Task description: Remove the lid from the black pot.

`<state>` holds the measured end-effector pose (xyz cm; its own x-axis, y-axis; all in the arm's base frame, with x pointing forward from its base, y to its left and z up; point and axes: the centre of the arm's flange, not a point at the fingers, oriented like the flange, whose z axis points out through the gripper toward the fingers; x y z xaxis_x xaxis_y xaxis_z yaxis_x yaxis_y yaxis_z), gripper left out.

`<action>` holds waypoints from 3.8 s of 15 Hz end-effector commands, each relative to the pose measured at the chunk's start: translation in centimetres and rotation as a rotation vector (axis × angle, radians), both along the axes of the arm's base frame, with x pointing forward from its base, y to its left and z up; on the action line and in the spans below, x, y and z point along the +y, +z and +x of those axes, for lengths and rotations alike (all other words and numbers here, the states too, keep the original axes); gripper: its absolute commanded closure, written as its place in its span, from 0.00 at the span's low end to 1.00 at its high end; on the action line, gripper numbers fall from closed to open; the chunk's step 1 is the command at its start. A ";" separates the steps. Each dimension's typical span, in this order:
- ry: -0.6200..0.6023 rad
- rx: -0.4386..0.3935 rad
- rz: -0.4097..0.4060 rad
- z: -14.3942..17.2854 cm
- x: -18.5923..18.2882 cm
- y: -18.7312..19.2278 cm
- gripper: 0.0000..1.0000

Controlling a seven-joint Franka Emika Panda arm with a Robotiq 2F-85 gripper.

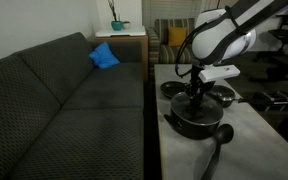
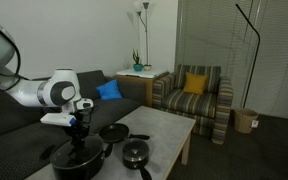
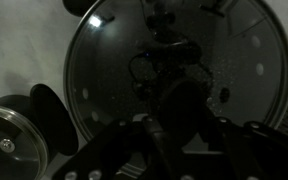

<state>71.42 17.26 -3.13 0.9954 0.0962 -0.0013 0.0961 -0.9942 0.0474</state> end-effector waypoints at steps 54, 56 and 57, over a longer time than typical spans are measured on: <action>-0.663 -0.020 -0.084 -12.4 -22.5 -6.4 0.86; -0.677 -0.038 -0.073 -12.1 -22.5 -6.8 0.86; -0.682 -0.046 -0.068 -12.1 -22.6 -7.1 0.86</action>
